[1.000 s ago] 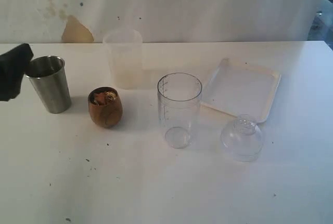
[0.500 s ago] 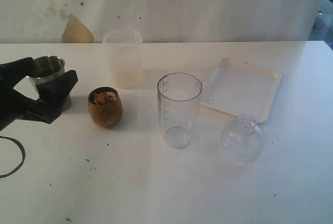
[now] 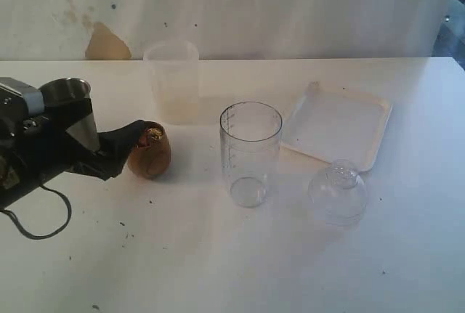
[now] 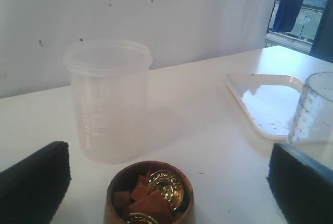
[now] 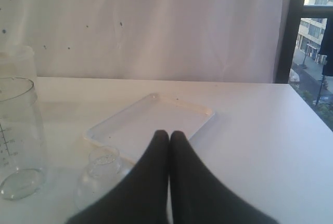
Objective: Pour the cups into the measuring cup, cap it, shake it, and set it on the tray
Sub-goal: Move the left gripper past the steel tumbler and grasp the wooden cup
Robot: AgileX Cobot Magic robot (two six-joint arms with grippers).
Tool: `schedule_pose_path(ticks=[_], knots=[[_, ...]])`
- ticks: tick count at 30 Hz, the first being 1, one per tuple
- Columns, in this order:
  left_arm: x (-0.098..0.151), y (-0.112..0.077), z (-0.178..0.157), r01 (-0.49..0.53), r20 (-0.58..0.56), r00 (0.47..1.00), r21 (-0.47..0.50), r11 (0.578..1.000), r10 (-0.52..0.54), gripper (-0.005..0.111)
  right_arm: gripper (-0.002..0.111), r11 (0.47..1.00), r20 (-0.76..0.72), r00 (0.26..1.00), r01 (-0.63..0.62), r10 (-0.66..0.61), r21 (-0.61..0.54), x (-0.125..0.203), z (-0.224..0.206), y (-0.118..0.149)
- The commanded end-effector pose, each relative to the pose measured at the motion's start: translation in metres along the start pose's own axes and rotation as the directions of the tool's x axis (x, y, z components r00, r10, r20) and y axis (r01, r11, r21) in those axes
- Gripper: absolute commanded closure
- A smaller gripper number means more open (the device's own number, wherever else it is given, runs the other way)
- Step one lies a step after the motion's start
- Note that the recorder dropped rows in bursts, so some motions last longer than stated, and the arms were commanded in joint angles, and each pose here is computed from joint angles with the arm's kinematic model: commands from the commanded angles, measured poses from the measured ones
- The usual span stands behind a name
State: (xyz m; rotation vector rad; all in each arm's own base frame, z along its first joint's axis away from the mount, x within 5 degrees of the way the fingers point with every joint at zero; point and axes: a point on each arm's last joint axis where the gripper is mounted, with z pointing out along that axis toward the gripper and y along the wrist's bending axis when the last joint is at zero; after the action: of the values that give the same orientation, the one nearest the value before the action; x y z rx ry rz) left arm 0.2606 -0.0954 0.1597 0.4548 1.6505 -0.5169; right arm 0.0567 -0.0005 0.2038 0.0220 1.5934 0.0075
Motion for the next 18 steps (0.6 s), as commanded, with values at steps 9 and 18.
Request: schedule_pose_path(ticks=[9,18], knots=[[0.009,0.012,0.035,-0.011,-0.001,1.000,0.011,1.000,0.011,0.006,0.108,1.000,0.000,1.000,-0.004,0.004,0.004,0.001,0.000,0.000],[0.010,0.022,0.052,-0.016,0.002,1.000,-0.022,1.000,0.016,0.006,0.108,1.000,0.000,1.000,-0.004,0.004,0.004,0.001,0.000,0.000]])
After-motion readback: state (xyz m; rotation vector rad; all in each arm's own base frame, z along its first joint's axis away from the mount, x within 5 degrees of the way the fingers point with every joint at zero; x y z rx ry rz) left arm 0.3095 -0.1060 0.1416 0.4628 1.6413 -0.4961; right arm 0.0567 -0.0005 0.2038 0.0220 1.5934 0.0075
